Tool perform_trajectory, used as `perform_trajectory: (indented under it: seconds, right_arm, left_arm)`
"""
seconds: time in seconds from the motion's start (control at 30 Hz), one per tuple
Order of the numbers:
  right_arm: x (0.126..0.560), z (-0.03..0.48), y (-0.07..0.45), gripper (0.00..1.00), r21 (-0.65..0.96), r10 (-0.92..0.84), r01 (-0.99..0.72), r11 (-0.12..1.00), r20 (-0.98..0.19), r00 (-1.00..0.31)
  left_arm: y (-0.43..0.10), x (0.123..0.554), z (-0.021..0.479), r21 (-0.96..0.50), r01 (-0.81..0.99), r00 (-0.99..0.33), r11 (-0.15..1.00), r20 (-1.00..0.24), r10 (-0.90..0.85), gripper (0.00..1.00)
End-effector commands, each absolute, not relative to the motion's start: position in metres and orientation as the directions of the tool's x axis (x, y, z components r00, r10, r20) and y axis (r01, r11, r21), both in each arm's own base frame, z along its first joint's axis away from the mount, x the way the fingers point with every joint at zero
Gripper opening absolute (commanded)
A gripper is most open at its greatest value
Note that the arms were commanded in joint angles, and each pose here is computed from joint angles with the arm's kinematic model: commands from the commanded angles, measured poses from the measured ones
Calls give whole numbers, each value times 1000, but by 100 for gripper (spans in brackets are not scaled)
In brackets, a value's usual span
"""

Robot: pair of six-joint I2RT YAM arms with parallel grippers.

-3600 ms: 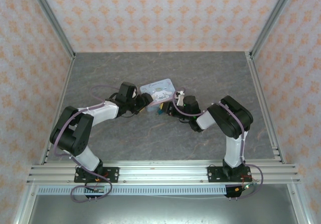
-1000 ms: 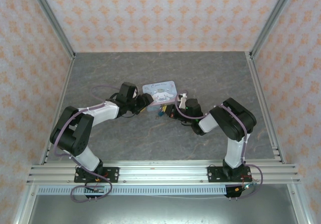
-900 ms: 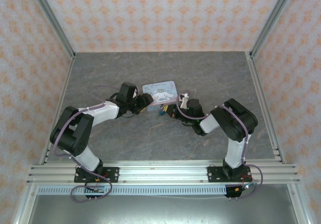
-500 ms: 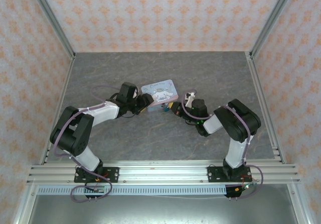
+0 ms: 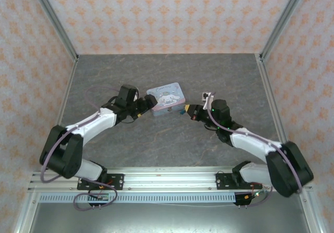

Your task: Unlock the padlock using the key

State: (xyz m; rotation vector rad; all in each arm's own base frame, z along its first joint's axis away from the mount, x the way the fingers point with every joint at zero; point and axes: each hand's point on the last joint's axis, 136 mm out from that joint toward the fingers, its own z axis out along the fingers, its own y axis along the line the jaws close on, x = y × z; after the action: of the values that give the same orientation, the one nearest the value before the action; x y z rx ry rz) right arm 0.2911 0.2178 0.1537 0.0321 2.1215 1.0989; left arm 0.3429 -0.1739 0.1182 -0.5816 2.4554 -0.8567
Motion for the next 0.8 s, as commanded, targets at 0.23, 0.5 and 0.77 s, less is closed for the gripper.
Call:
perform_trajectory:
  seconds: [0.23, 0.5, 0.77]
  right_arm:
    - [218, 84, 194, 0, 665, 159, -137, 735, -365, -917]
    - [233, 60, 203, 0, 662, 157, -107, 742, -327, -932]
    - [262, 60, 201, 23, 611, 169, -113, 784, -384, -908]
  left_arm:
    - [-131, 340, 188, -682, -180, -589, 709, -502, -633, 94]
    - [-103, 316, 244, -640, -45, -430, 767, -680, -593, 97]
    - [-84, 299, 257, -547, -37, -385, 836, -764, -517, 100]
